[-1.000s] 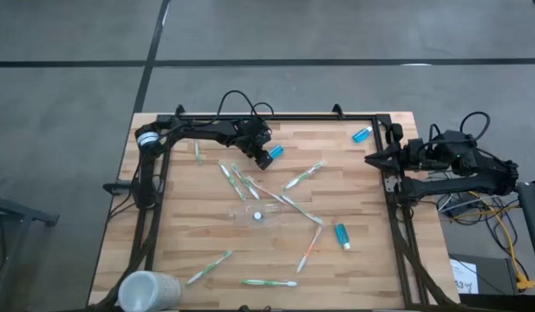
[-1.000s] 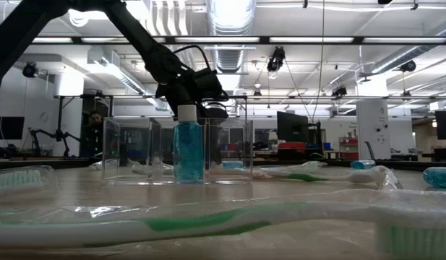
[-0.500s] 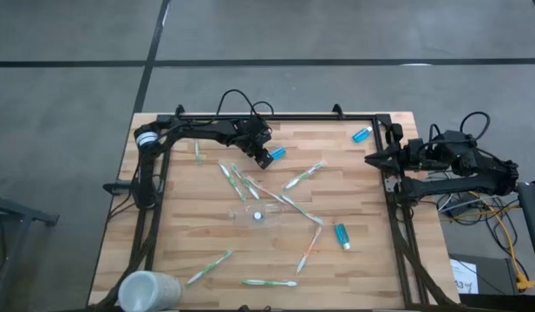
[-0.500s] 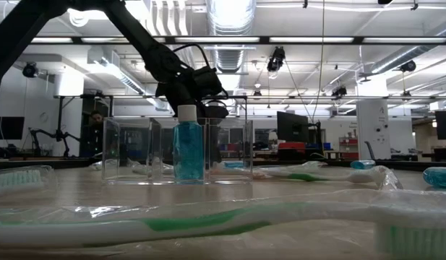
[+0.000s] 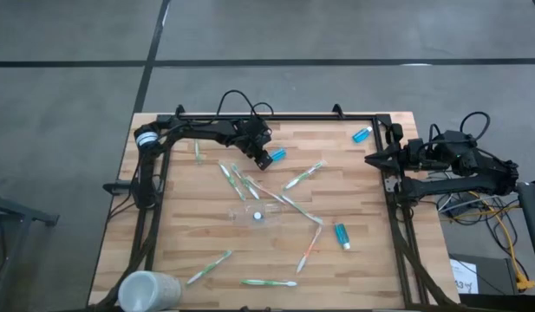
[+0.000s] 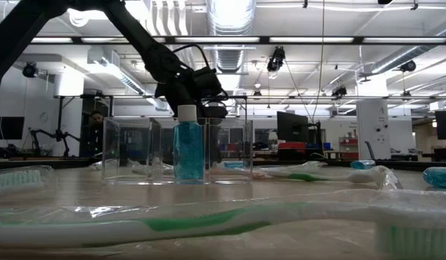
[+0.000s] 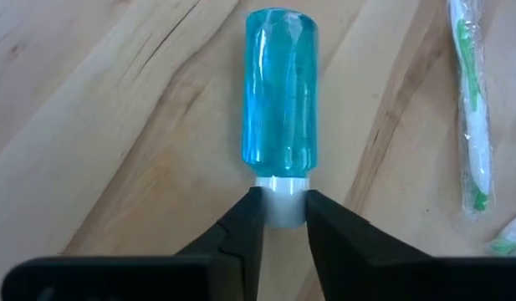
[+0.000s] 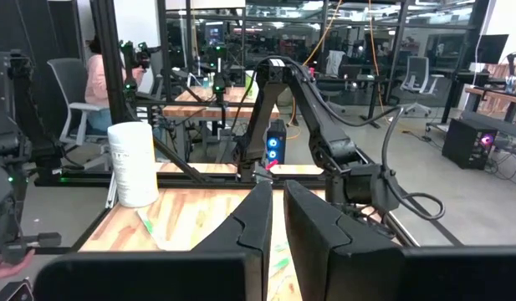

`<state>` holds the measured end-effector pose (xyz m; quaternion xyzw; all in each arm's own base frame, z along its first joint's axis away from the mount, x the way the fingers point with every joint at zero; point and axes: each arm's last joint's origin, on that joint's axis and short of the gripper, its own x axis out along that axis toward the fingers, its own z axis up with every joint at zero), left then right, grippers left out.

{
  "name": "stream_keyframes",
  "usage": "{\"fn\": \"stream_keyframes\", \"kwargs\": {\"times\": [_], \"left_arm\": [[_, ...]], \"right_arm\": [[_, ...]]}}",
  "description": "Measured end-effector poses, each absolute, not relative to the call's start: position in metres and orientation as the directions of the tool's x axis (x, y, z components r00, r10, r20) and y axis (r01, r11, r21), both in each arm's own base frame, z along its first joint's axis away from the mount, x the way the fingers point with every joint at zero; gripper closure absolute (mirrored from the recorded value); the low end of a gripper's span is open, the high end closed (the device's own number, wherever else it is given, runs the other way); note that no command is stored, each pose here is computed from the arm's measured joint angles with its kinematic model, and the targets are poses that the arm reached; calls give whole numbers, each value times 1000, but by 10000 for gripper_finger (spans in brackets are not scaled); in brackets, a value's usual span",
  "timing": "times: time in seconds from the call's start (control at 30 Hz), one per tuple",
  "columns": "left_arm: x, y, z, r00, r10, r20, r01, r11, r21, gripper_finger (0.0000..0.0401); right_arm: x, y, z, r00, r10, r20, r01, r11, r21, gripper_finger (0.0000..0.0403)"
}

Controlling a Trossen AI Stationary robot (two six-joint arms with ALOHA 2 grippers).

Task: Pick & Place toothbrushing station
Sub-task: Put the blue mouthwash bottle into the transparent organizer

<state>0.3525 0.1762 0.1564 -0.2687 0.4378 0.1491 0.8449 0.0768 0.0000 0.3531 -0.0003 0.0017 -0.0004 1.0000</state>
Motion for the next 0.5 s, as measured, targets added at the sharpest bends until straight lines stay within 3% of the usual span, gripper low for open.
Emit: {"fn": "stream_keyframes", "kwargs": {"times": [0.5], "left_arm": [[351,175,153,563,8,-826,-499,800,-333,288]], "right_arm": [[77,0,353,1000,-1,-4,1,1000,-1,369]]}}
